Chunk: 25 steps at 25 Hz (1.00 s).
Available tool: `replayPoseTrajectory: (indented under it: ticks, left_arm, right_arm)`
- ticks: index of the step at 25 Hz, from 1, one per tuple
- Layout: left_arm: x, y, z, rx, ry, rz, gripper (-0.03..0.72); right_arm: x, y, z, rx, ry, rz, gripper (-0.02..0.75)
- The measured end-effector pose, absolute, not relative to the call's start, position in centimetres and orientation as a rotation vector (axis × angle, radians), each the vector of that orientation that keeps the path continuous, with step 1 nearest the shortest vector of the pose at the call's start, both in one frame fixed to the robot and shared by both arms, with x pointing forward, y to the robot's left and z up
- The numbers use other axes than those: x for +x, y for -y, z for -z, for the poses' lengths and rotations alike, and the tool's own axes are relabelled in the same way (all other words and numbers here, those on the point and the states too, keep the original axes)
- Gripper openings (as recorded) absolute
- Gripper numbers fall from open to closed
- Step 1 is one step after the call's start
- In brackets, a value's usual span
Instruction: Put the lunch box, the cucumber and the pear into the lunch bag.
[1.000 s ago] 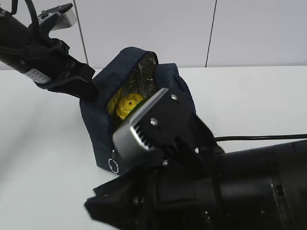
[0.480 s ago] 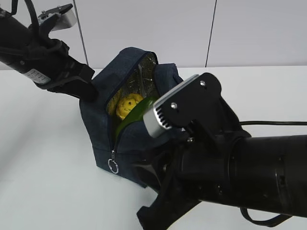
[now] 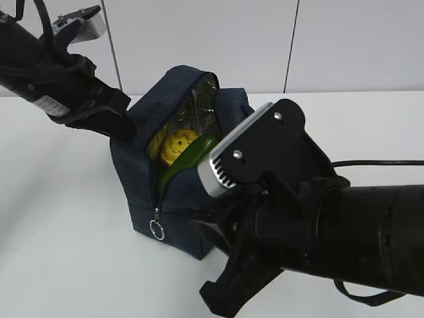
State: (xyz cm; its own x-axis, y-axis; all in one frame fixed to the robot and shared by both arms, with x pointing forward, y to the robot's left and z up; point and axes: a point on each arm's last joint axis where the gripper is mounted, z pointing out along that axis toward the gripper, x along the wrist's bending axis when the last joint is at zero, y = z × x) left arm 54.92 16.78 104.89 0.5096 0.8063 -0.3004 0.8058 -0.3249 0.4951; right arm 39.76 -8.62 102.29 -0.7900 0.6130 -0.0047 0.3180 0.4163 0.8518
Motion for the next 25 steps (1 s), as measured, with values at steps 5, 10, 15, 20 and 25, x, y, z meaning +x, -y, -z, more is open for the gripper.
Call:
replayPoseTrajectory:
  ticks: [5,10,15,20,25]
  left_arm:
    - [54.8,-16.8,-104.9,2.163,-1.312,0.01,0.018]
    - [54.8,-16.8,-104.8,2.165,-1.312,0.011,0.018]
    - [54.8,-16.8,-104.8,2.172,-1.31,0.006,0.018]
    - [54.8,-16.9,-104.8,2.174,-1.308,0.006,0.018]
    - [54.8,-16.9,-104.8,2.179,-1.307,0.004,0.018]
  right_arm:
    - [41.2,10.5,-102.1,1.054,-2.175,-1.131,0.043]
    - [41.0,10.7,-103.2,1.096,-2.025,-1.342,0.032]
    - [40.0,10.7,-103.9,1.031,-1.93,-1.612,0.032]
    - [39.9,9.6,-101.4,0.957,-2.118,-1.506,0.032]
    - [40.8,8.5,-98.7,0.931,-2.167,-1.416,0.032]
